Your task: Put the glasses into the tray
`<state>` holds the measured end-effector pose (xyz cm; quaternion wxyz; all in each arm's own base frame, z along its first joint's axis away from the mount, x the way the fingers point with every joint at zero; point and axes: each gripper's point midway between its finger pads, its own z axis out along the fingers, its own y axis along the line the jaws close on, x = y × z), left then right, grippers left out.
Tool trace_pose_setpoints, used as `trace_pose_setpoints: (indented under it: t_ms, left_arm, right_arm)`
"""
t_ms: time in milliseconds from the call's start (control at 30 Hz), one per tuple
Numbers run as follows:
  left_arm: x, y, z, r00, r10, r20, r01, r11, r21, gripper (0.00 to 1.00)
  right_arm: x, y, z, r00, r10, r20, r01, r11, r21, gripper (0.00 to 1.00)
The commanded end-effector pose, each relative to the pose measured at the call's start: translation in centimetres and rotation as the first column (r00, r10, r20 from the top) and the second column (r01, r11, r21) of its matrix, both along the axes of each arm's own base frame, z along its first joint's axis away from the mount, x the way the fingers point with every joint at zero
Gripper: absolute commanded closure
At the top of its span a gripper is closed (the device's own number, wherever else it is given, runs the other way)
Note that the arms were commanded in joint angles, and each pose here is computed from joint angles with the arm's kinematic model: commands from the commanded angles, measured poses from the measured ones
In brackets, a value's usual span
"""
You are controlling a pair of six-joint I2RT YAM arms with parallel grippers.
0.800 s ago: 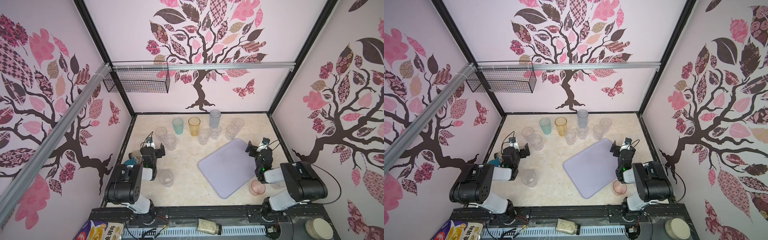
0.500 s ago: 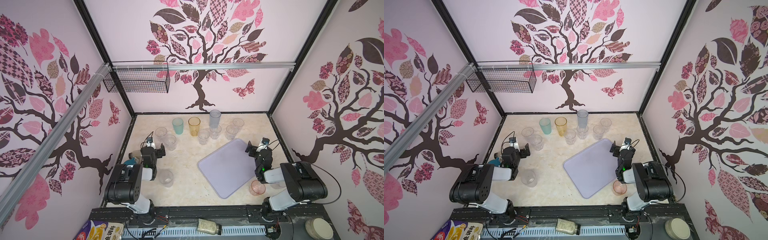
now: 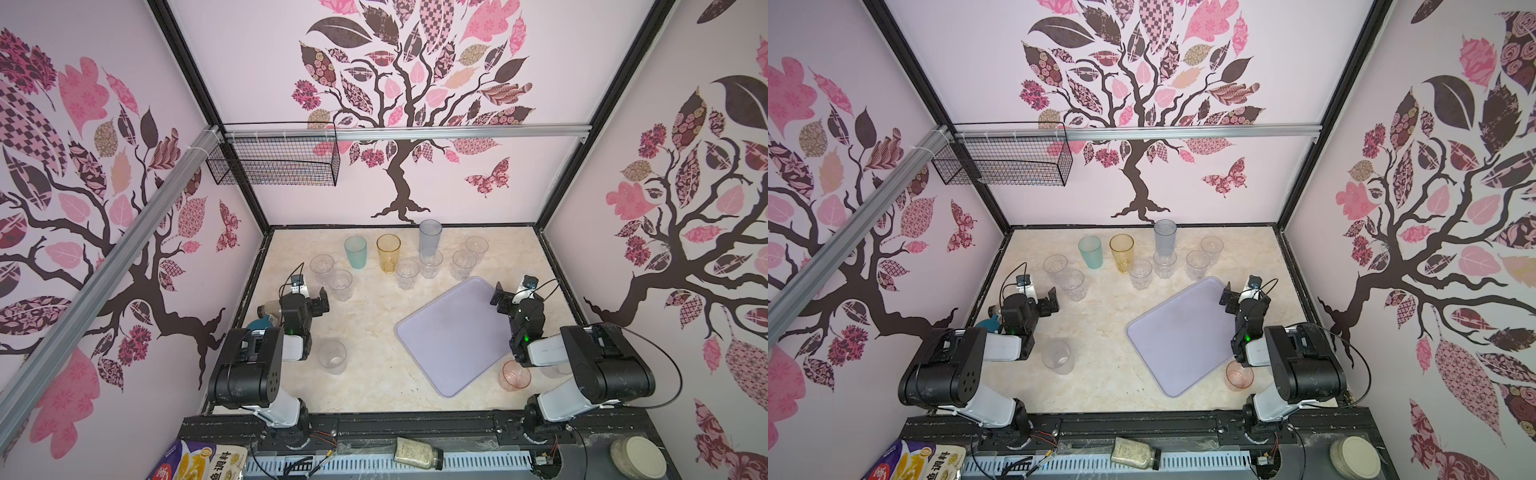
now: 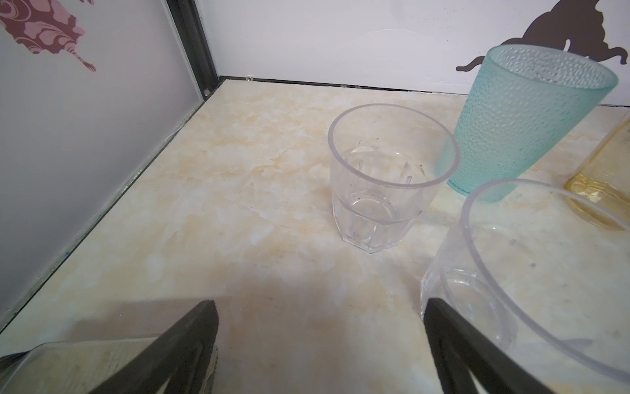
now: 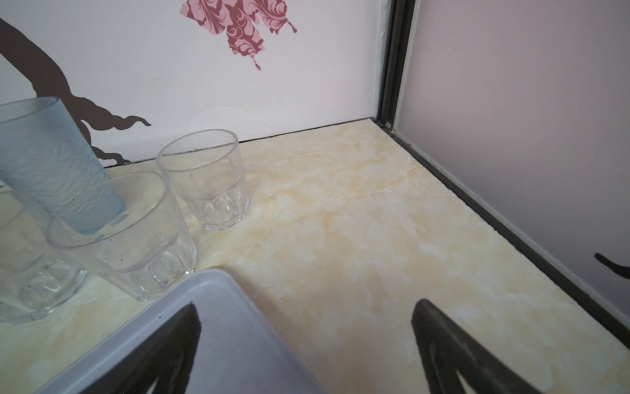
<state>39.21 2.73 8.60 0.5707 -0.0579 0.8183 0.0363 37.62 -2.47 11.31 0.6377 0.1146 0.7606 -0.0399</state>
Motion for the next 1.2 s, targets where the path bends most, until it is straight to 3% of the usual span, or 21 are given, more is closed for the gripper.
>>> trace_pose_setpoints:
  t_ms: [0, 633, 767, 933, 1000, 1167]
  left_arm:
    - [0.9, 0.0, 1.4, 0.999, -0.005, 0.038, 0.005, 1.000, -0.001, 0.02]
    - [0.8, -0.2, 1.5, 0.999, 0.003, 0.045, -0.003, 1.000, 0.011, 0.02]
    - [1.1, -1.3, 3.3, 0.999, -0.029, 0.018, 0.028, 0.998, 0.055, 0.02]
    - [-0.4, -2.4, 5.5, 0.998, -0.056, 0.021, 0.055, 0.998, 0.034, 0.02]
    - [-0.4, -2.6, 6.4, 0.998, -0.055, 0.026, 0.054, 0.998, 0.035, 0.02]
    - [0.0, -2.8, 8.9, 0.998, -0.053, 0.037, 0.052, 0.998, 0.025, 0.02]
  right_arm:
    - [0.5, 0.3, -0.1, 1.000, 0.007, -0.008, -0.007, 1.000, -0.009, 0.01]
    - [0.4, 0.3, 0.0, 1.000, 0.006, -0.001, -0.006, 1.000, -0.005, 0.01]
    - [0.7, 0.8, 1.2, 0.999, 0.033, -0.009, -0.033, 0.999, -0.021, 0.00]
    - [1.3, 1.3, 3.0, 0.998, 0.026, -0.059, -0.028, 0.999, -0.041, 0.00]
    - [1.3, 0.9, 3.5, 0.998, -0.005, -0.063, 0.004, 1.000, -0.019, 0.00]
    - [2.2, 0.1, 6.6, 0.987, -0.118, -0.111, 0.134, 0.979, 0.151, 0.00]
